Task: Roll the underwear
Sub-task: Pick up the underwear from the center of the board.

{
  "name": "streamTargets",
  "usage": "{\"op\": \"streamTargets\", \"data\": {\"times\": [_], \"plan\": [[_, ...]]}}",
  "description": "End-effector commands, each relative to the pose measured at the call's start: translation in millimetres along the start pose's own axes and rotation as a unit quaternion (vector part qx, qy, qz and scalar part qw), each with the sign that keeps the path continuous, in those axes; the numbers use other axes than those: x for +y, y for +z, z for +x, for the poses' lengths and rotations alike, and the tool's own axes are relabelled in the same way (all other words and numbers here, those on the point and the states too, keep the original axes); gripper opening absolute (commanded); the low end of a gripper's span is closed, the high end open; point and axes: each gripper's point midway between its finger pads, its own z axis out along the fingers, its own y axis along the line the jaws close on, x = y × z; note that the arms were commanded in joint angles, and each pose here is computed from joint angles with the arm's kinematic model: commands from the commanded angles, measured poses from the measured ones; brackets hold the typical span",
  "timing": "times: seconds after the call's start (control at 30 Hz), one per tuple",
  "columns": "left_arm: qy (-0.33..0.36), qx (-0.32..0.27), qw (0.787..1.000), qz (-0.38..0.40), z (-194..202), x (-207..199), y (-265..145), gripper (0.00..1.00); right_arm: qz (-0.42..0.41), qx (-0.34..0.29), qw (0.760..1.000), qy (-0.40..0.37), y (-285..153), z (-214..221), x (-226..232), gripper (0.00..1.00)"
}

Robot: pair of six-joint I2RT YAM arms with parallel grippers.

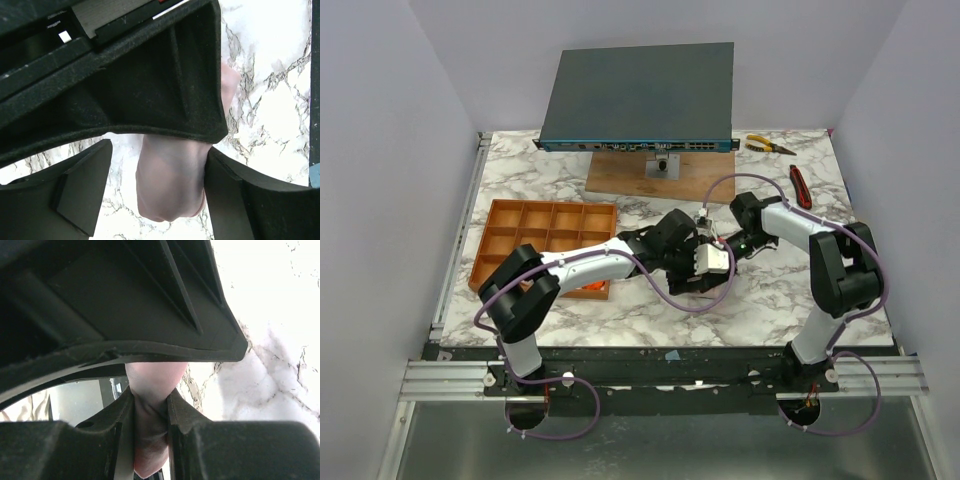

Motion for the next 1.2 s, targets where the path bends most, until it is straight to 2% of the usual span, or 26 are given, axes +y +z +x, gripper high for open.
{"op": "streamTargets", "data": {"times": [0.0, 0.17, 0.4, 0.5, 0.87, 1.0, 1.17], "plan": [[0.003, 0.001, 1.0, 0.019, 0, -8, 10, 0.8, -0.039, -0.022, 0.999, -0.004, 3, -14, 15, 0.01], [0.015, 0.0, 1.0, 0.023, 0, -16, 14, 0.91, -0.034, -0.024, 0.999, 0.002, 3, -15, 12, 0.0], [0.018, 0.007, 1.0, 0.017, 3, -18, 21, 0.97, -0.044, -0.027, 0.999, 0.003, 3, -15, 14, 0.01], [0.025, 0.011, 1.0, 0.016, 4, -18, 22, 0.96, -0.047, -0.026, 0.999, 0.004, 3, -15, 16, 0.01], [0.033, 0.015, 0.999, 0.017, 5, -22, 29, 0.69, -0.069, -0.045, 0.997, 0.012, -1, -18, 19, 0.01], [0.034, 0.014, 0.999, 0.016, 0, -25, 31, 0.47, -0.072, -0.046, 0.996, 0.013, -1, -18, 19, 0.01], [0.044, 0.012, 0.999, 0.026, -9, -35, 32, 0.25, -0.067, -0.046, 0.997, 0.012, -1, -19, 16, 0.01]]}}
